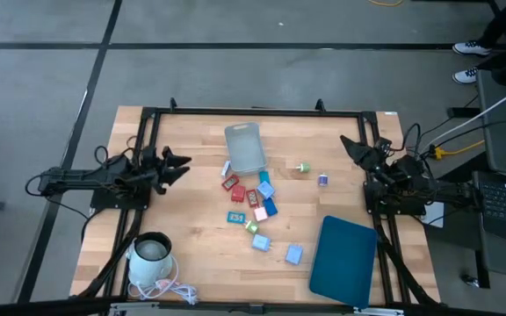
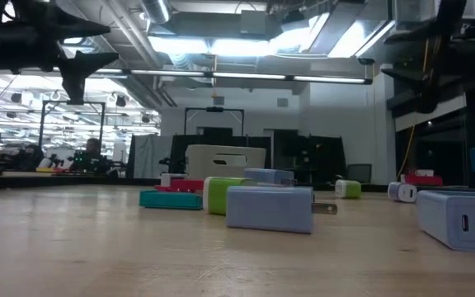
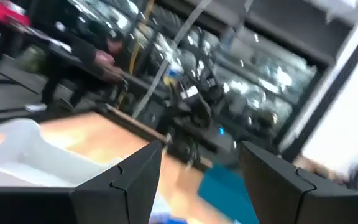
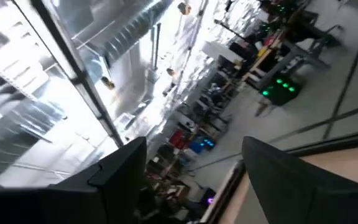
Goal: Pick & Place Office items
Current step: Put the violet charger adapter into the blue bin
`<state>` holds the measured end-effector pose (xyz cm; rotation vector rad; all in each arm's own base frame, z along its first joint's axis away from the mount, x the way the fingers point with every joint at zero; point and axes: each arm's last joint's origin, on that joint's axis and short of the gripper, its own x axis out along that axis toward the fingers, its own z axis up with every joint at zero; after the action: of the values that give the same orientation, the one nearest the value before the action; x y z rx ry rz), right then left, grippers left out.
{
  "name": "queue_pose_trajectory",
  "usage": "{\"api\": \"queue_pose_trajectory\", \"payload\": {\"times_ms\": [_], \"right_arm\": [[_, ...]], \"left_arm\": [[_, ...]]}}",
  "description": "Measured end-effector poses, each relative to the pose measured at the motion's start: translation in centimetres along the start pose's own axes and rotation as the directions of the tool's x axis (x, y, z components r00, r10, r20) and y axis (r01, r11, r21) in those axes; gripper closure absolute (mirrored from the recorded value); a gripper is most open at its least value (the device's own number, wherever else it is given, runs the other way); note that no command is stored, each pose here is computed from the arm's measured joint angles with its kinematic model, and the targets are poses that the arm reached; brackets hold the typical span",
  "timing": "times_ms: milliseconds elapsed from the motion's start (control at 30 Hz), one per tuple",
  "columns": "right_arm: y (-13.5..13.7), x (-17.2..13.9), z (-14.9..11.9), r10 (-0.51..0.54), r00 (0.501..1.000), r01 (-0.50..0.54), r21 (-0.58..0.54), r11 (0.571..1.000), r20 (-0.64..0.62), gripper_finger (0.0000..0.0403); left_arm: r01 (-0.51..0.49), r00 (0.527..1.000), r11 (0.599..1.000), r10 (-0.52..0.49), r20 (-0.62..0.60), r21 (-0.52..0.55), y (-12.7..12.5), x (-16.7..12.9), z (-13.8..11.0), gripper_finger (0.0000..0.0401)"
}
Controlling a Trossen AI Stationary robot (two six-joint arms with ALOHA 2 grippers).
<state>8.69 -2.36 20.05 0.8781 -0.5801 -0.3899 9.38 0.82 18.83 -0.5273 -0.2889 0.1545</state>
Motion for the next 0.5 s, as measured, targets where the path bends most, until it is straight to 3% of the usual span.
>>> {"api": "queue_pose_trajectory", "payload": {"times_ms": [233, 367, 433, 500], "right_arm": [[0.0, 1.2, -0.6, -0.117, 0.993, 0.114, -0.095, 0.989, -0.027, 0.0132], [1.9, 3.0, -0.3, -0.099, 0.993, 0.092, -0.095, 0.991, -0.068, 0.0132], [2.8, 4.2, -0.3, -0.092, 0.993, 0.088, -0.062, 0.994, -0.075, 0.0132], [3.5, 5.3, -0.2, -0.127, 0.991, 0.121, -0.099, 0.988, -0.053, 0.0132]], "left_arm": [[0.09, 0.978, 0.994, -0.077, 0.194, -0.057, -0.9, -0.2, 1.8, 0.0189], [0.152, 0.945, 0.986, -0.126, 0.301, -0.063, -1.4, -0.5, 2.9, 0.0189], [0.155, 0.932, 0.985, -0.122, 0.341, -0.073, -1.5, -0.7, 3.2, 0.0189], [0.13, 0.92, 0.986, -0.082, 0.383, -0.103, -1.4, -0.8, 3.5, 0.0189]]}}
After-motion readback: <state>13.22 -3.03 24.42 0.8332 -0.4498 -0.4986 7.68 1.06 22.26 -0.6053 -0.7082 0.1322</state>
